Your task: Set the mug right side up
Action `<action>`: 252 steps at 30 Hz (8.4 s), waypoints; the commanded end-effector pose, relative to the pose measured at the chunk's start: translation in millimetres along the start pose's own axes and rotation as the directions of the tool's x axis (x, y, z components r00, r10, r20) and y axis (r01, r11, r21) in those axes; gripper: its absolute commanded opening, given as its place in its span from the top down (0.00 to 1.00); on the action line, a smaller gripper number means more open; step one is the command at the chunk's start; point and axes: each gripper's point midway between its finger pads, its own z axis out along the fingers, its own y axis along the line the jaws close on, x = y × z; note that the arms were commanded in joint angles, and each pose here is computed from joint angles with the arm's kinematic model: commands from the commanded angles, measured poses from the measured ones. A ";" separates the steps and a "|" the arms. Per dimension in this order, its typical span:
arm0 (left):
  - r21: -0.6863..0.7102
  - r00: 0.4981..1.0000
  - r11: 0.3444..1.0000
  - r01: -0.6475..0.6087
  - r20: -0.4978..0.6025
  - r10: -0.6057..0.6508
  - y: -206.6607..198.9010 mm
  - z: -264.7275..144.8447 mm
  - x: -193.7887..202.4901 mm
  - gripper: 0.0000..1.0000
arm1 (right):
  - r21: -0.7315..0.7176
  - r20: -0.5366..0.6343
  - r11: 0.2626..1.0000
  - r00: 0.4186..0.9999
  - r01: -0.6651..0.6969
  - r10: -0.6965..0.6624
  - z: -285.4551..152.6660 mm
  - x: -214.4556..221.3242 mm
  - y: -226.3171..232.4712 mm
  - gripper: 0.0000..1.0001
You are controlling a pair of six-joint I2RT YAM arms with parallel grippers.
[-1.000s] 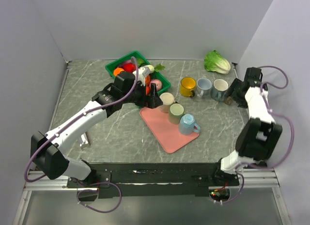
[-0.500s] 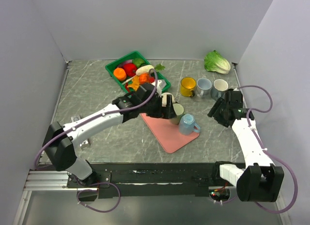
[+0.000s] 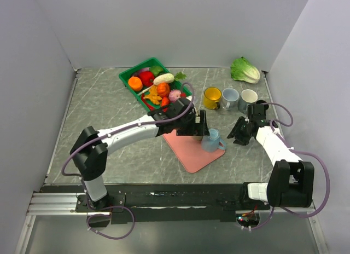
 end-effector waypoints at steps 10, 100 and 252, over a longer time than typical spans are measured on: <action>0.074 0.998 0.995 0.065 -0.008 -0.064 -39.0 18.6 7.6 0.05 | -0.131 -0.115 0.991 0.993 0.004 -0.019 3.1 37.3 20.3 0.62; -0.064 0.985 0.994 0.088 0.152 -0.078 -68.8 -58.3 18.5 0.99 | -0.425 0.213 0.871 0.962 0.247 -0.169 -158.5 42.6 77.5 0.30; 0.089 0.942 0.986 -0.143 0.319 0.108 -16.0 -127.2 -75.0 0.04 | 0.045 0.595 0.896 0.709 0.441 -0.379 1.1 -61.6 118.8 1.00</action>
